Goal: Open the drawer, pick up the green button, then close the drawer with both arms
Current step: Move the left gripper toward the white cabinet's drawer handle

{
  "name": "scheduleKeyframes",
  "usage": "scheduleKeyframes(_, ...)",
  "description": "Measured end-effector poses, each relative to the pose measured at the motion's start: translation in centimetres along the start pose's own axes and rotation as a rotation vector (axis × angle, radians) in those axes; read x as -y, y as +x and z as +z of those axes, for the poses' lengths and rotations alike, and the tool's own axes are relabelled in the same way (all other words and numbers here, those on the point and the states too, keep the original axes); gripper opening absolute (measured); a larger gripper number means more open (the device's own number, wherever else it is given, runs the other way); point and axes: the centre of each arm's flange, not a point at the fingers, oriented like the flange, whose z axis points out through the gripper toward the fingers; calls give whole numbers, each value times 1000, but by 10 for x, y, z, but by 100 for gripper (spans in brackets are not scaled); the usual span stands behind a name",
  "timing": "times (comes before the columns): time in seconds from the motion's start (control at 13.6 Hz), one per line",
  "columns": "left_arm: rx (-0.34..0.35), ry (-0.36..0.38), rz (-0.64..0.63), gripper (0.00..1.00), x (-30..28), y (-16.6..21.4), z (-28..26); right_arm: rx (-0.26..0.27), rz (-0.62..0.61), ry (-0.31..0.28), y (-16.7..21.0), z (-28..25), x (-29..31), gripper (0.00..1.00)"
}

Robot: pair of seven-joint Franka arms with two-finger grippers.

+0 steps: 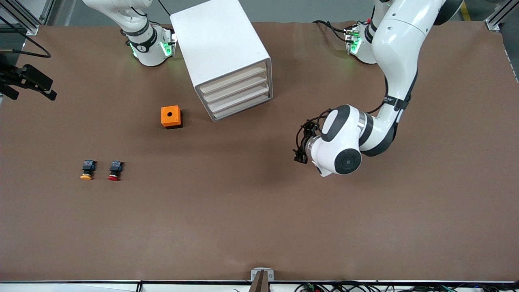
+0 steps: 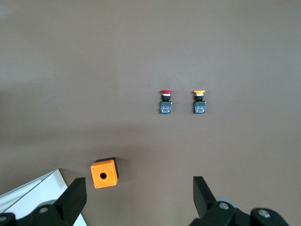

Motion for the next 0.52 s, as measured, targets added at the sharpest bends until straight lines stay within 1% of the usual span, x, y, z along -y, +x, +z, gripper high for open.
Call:
scheduleKeyframes(0.07,43,23,-55,100,-2,-3,9,-1,0,0,0,0,0,100)
scheduleKeyframes(0.15,62,45,-108,100,-3,-7,19,-1,0,0,0,0,0,100)
scheduleKeyframes(0.37,71,97,-224,100,-1,-28,49,-1,0,0,0,0,0,100)
scheduleKeyframes(0.52,109,130,-281,100,4,-44,60,-1,0,0,0,0,0,100)
